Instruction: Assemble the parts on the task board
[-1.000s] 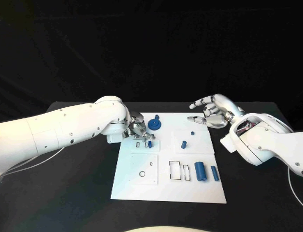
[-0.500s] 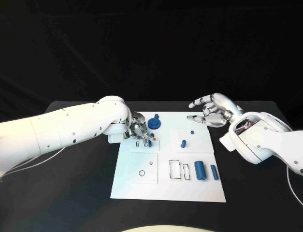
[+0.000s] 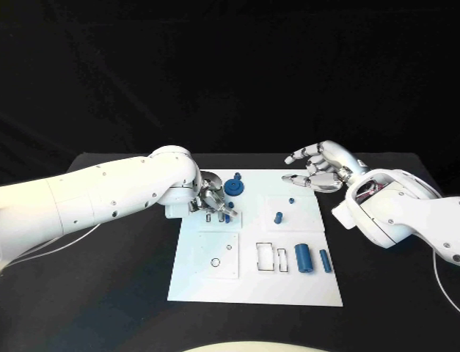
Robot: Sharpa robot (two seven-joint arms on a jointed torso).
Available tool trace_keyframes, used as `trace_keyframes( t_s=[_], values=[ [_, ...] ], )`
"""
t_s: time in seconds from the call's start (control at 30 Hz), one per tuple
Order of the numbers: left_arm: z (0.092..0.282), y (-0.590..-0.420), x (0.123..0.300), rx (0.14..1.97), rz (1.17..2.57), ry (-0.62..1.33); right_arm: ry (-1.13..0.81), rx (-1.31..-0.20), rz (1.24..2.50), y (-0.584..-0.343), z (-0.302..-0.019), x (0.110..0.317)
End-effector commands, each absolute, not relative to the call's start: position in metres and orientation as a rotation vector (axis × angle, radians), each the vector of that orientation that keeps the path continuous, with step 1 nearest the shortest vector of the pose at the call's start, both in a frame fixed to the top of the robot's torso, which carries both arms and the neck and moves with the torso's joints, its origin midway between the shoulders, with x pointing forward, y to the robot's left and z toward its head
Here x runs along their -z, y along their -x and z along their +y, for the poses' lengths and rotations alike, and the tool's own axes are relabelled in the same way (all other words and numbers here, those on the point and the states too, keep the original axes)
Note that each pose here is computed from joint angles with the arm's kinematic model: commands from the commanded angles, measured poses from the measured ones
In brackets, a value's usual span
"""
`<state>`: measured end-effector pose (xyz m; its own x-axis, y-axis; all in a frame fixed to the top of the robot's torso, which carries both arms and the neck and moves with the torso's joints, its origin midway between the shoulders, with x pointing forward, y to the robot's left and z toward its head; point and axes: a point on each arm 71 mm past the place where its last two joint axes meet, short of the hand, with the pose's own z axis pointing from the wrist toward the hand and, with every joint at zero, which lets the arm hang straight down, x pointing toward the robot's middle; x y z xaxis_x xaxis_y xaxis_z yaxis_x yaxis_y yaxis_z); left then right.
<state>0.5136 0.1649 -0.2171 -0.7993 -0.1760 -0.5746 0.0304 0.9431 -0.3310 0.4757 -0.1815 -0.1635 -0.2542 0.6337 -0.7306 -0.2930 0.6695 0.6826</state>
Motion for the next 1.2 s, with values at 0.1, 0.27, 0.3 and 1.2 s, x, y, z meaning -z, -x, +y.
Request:
trace_keyframes(
  t_s=[0.1, 0.27, 0.3, 1.2],
  values=[
    [0.161, -0.512, 0.218, 0.449, 2.484, 0.092, -0.272, -0.904, 1.62, -0.476, -0.18, 0.164],
    [0.159, -0.511, 0.218, 0.455, 2.482, 0.093, -0.27, -0.902, 1.629, -0.476, -0.18, 0.165],
    [0.159, -0.511, 0.218, 0.456, 2.481, 0.095, -0.27, -0.902, 1.63, -0.476, -0.18, 0.165],
    [0.169, -0.51, 0.216, 0.556, 2.44, 0.299, -0.266, -0.875, 1.673, -0.478, -0.183, 0.169]
  ],
)
